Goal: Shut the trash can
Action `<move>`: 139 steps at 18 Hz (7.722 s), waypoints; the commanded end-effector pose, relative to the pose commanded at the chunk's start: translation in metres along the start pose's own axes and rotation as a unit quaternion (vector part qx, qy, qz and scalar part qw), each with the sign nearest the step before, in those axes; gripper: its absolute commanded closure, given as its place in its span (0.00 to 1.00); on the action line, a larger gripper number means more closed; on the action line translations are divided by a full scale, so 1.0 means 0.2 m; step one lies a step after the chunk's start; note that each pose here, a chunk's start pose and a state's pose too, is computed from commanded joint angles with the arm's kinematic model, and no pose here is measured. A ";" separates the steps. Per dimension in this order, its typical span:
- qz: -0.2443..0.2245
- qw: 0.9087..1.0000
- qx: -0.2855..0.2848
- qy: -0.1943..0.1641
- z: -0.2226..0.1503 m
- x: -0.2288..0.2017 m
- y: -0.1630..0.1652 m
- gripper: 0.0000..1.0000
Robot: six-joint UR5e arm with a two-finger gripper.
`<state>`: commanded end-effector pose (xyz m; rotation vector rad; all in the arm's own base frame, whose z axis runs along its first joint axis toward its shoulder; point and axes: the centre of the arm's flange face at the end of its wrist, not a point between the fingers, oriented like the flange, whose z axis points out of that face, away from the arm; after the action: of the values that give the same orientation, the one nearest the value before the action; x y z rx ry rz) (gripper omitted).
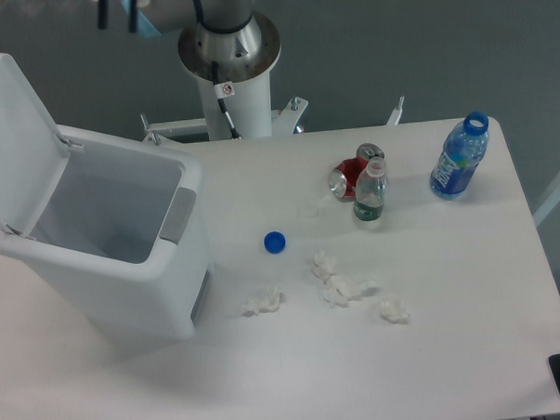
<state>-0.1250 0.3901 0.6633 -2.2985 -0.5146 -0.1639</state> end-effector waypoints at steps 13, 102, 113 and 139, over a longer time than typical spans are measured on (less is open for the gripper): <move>0.015 0.998 0.007 0.062 0.00 0.11 -0.04 0.87; 0.077 0.990 -0.068 0.101 0.51 0.24 -0.13 0.87; 0.055 0.994 -0.055 0.070 0.47 0.06 -0.17 0.87; 0.073 0.994 -0.079 0.020 0.58 -0.16 -0.17 0.85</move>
<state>-0.1729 0.4828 0.5957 -2.4716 -0.3207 -0.1836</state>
